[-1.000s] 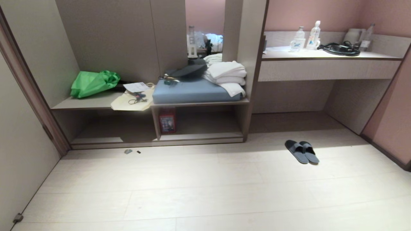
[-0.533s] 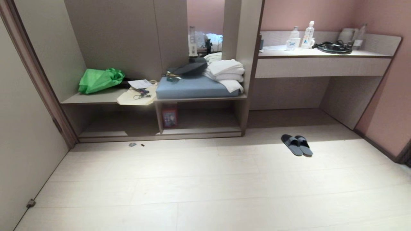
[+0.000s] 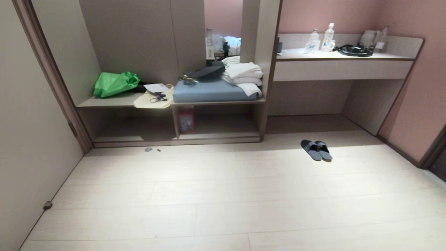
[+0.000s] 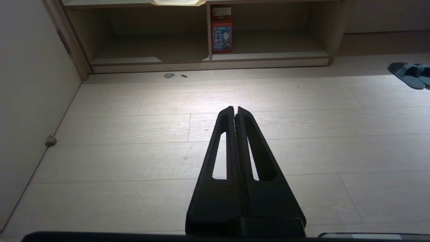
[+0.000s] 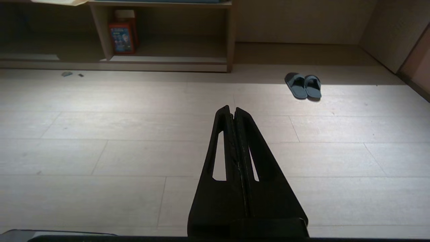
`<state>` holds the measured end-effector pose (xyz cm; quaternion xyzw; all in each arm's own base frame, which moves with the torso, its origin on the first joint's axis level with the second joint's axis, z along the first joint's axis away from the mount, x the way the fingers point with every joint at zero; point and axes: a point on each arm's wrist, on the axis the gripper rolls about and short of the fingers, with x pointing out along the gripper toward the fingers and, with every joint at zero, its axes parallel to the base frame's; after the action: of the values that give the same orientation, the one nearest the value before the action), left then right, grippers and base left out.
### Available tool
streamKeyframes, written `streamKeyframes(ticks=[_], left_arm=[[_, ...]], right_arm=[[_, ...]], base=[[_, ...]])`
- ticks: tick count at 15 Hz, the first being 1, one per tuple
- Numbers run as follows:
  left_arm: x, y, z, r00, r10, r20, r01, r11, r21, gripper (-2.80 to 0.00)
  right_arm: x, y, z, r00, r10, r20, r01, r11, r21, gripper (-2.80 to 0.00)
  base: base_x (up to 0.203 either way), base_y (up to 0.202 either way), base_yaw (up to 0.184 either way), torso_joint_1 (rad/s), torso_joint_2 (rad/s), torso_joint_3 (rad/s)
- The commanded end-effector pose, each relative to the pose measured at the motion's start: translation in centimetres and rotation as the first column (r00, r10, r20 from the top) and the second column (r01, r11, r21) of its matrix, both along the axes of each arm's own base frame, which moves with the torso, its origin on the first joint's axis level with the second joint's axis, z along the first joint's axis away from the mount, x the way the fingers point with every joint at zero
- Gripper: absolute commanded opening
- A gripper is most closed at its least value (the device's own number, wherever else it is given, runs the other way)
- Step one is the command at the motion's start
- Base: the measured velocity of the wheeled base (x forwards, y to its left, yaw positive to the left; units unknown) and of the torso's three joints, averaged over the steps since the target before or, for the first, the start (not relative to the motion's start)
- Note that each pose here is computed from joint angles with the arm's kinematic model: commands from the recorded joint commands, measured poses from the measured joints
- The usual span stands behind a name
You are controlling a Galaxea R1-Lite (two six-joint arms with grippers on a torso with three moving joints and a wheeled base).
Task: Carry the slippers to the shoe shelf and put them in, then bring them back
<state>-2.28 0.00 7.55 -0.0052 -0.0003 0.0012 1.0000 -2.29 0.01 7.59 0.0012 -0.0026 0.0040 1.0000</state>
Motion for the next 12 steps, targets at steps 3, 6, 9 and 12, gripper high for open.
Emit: streamKeyframes(ticks=[3,6,9,12], left_arm=[[0.0,0.0,0.0,1.0,0.001,-0.001,-0.001,1.0,0.0,-2.8],[0.0,0.0,0.0,1.0,0.0,-0.001,0.0,1.0,0.0,-2.8],[0.0,0.0,0.0,1.0,0.001,-0.001,-0.001,1.0,0.0,-2.8],[0.0,0.0,0.0,1.0,0.001,-0.001,-0.001,1.0,0.0,-2.8]], right_arm=[[0.0,0.0,0.01,1.0,0.001,0.001,-0.001,1.0,0.001,-2.8],[0.0,0.0,0.01,1.0,0.001,0.001,-0.001,1.0,0.001,-2.8],[0.0,0.0,0.02,1.0,0.001,0.002,-0.001,1.0,-0.002,-2.8],[0.0,0.0,0.01,1.0,0.0,0.001,0.0,1.0,0.001,-2.8]], base=[[-0.197,0.0,0.003,0.002,0.0,0.0],[-0.193,0.0,0.001,0.004,0.01,0.002],[-0.195,0.0,0.0,0.001,0.0,0.002],[-0.073,0.0,0.0,-0.003,0.0,0.0]])
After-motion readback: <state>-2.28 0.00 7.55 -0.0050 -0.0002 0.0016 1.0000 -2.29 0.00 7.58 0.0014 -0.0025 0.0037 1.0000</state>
